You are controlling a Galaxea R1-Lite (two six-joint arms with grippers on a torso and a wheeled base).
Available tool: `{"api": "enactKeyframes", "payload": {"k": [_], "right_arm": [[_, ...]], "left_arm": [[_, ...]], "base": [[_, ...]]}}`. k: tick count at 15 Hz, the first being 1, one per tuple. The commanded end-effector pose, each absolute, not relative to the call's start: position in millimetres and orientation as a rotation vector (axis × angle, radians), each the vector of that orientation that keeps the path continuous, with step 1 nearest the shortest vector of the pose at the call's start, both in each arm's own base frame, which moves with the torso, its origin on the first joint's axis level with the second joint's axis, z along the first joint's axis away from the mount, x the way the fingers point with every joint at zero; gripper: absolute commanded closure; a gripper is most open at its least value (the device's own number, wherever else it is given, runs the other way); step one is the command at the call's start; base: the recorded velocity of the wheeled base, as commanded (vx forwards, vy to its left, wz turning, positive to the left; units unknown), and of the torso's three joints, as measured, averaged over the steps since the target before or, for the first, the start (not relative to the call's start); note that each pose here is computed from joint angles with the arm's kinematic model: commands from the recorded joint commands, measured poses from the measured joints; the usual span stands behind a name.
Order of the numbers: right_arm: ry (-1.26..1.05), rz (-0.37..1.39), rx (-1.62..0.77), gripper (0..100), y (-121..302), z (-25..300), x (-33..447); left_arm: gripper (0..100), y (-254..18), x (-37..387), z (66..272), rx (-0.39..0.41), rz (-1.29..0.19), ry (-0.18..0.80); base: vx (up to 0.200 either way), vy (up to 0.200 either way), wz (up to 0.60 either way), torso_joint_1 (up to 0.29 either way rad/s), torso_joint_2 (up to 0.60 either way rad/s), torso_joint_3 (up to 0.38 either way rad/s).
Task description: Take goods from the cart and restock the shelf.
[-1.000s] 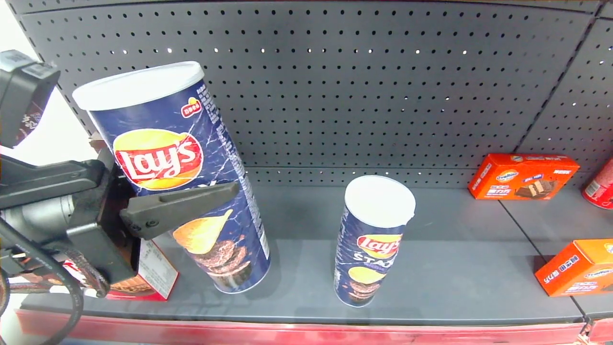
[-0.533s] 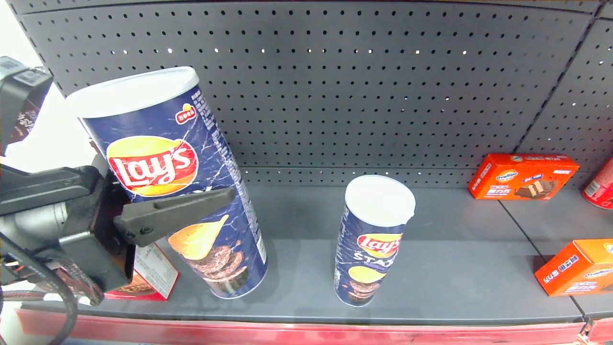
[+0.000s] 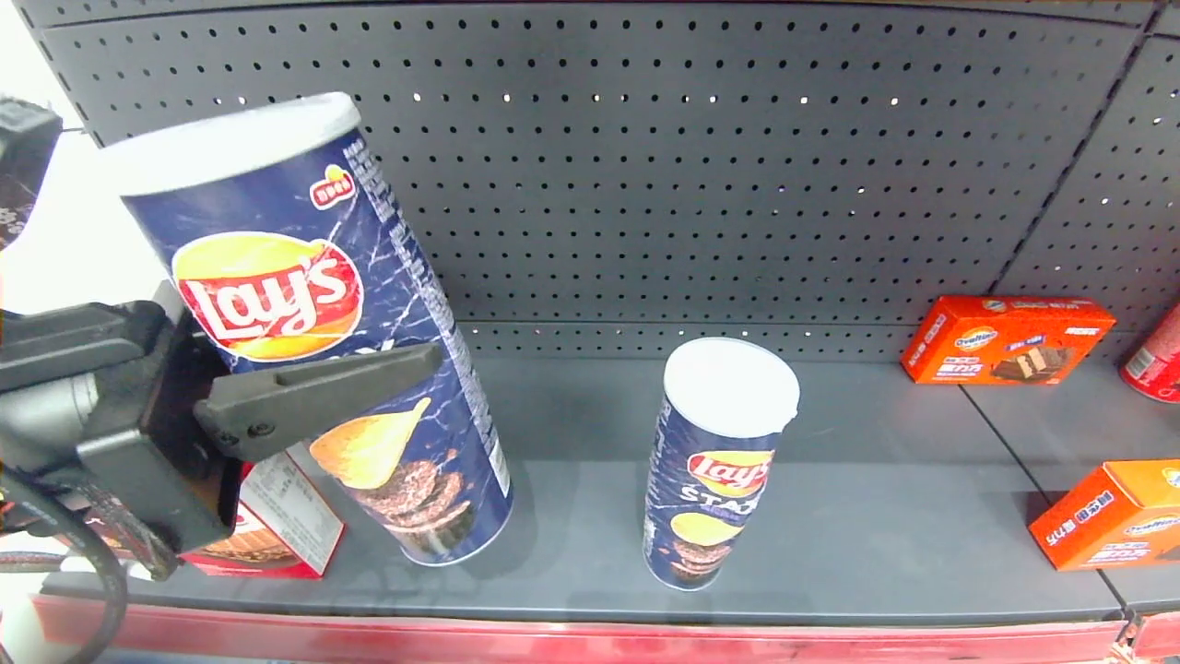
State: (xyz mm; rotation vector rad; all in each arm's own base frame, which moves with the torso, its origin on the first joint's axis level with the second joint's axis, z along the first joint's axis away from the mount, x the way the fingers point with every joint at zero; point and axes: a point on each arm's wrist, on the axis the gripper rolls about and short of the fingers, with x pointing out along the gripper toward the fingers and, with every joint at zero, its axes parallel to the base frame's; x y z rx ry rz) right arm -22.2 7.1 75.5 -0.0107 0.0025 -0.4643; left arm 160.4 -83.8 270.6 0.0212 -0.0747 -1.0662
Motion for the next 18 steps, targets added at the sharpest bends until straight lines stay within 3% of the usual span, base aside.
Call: {"api": "enactKeyframes", "payload": {"k": [1,7,10,12,14,18], "right_arm": [[0.006,-0.465,-0.010,0,7,75,-22],[0.006,-0.465,-0.010,0,7,75,-22],[0.006,-0.465,-0.010,0,7,75,-22],[0.006,-0.463,-0.010,0,7,75,-22],[0.006,-0.465,-0.010,0,7,75,-22],[0.006,-0.465,-0.010,0,7,75,-22]], "left_arm": [[100,-86,167,281,0.024,-1.066,-0.097],[100,-112,186,289,0.017,-1.141,-0.026],[100,-121,202,280,0.049,-1.146,-0.013],[100,-128,221,264,0.115,-1.132,0.009],[100,-138,239,258,0.119,-1.116,0.035],[100,-157,286,262,0.124,-1.075,0.020]], "base": [[0.000,0.000,0.00,0.000,0.00,0.000],[0.000,0.000,0.00,0.000,0.00,0.000],[0.000,0.000,0.00,0.000,0.00,0.000],[0.000,0.000,0.00,0.000,0.00,0.000],[0.000,0.000,0.00,0.000,0.00,0.000],[0.000,0.000,0.00,0.000,0.00,0.000]]}}
